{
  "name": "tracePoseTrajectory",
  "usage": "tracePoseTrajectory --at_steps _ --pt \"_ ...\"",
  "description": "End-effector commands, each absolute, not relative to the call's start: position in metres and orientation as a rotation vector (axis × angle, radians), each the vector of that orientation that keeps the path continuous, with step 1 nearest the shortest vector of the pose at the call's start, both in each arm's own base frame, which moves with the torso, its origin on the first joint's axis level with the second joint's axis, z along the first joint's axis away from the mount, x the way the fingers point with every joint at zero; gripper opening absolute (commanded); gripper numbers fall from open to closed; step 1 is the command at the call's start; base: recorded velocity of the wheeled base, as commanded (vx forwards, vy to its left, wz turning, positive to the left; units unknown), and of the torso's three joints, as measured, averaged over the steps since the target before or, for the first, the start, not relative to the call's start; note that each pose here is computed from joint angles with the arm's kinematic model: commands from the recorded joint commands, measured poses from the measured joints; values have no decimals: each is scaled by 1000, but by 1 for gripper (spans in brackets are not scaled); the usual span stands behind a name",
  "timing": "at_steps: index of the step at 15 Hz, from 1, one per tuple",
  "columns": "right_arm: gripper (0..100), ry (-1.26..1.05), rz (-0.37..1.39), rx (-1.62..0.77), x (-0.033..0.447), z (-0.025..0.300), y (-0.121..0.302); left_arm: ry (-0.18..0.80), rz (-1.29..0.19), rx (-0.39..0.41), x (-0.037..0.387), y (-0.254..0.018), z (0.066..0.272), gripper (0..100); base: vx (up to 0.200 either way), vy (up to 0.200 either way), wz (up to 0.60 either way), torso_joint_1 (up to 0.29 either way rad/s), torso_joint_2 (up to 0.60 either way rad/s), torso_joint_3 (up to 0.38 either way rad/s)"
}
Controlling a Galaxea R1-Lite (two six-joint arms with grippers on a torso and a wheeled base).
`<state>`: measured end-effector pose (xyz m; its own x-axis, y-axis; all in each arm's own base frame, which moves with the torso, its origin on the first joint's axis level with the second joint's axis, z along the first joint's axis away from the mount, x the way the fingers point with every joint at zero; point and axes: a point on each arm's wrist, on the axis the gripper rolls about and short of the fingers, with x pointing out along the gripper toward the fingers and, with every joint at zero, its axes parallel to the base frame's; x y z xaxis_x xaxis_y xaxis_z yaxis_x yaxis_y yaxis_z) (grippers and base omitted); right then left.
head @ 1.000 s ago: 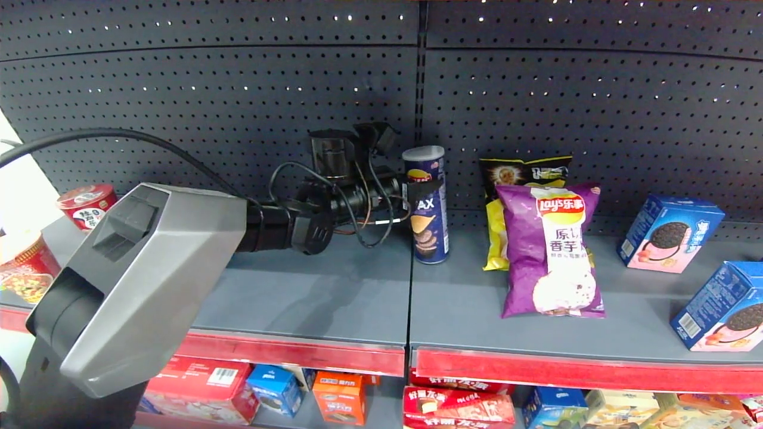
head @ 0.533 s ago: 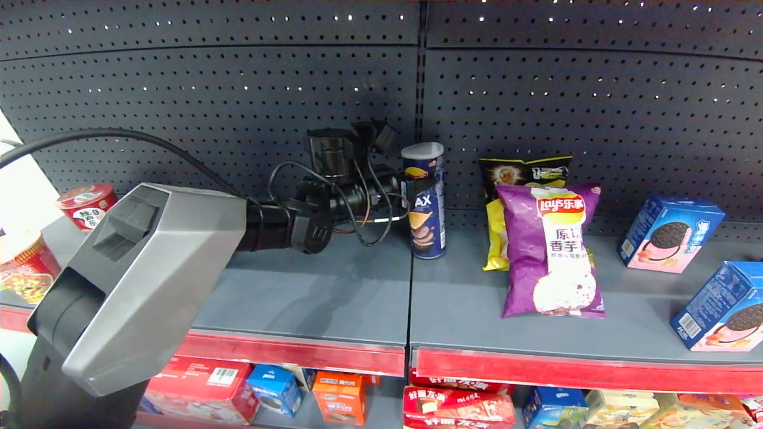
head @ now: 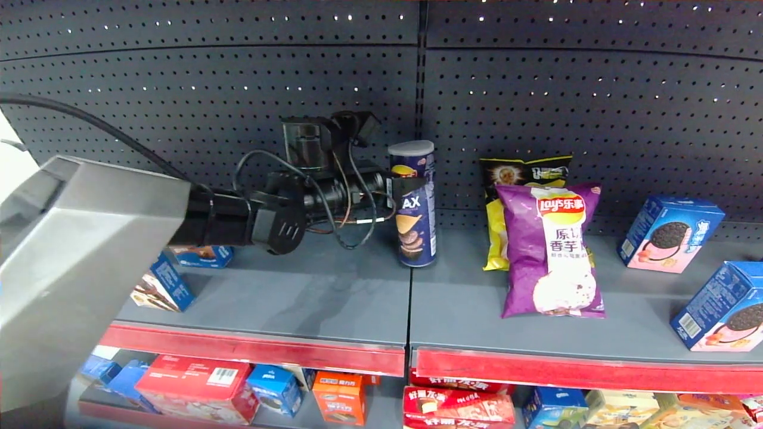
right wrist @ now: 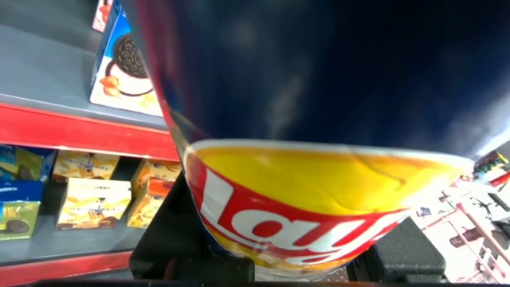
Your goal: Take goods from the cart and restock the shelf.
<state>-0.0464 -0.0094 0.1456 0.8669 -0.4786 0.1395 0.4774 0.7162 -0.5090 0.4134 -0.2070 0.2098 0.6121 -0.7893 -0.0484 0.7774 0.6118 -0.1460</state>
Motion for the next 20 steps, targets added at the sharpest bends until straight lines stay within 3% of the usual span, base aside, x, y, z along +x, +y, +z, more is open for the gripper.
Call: tracePoseTrajectory --at_steps 1,5,7,8,10,17,20 --pt "0 -20 -519 -556 -49 145 -10 105 -876 -106 371 -174 239 0 0 0 0 0 0 0" --pt "0 -46 -516 -546 -52 144 -11 140 -772 -83 316 -149 244 0 0 0 0 0 0 0" --pt "0 -50 -514 -536 -52 144 -11 89 -476 -45 303 -160 247 0 0 0 0 0 0 0" --pt "0 -51 -515 -536 -53 144 -11 46 -447 -57 300 -165 248 0 0 0 0 0 0 0" --pt "0 -58 -518 -534 -54 146 -11 -4 -453 -72 292 -166 237 0 0 0 0 0 0 0" --pt "0 -65 -518 -533 -54 145 -11 16 -446 -61 251 -145 220 0 0 0 0 0 0 0" --pt "0 -67 -522 -532 -55 144 -10 81 -445 -43 234 -133 200 0 0 0 0 0 0 0"
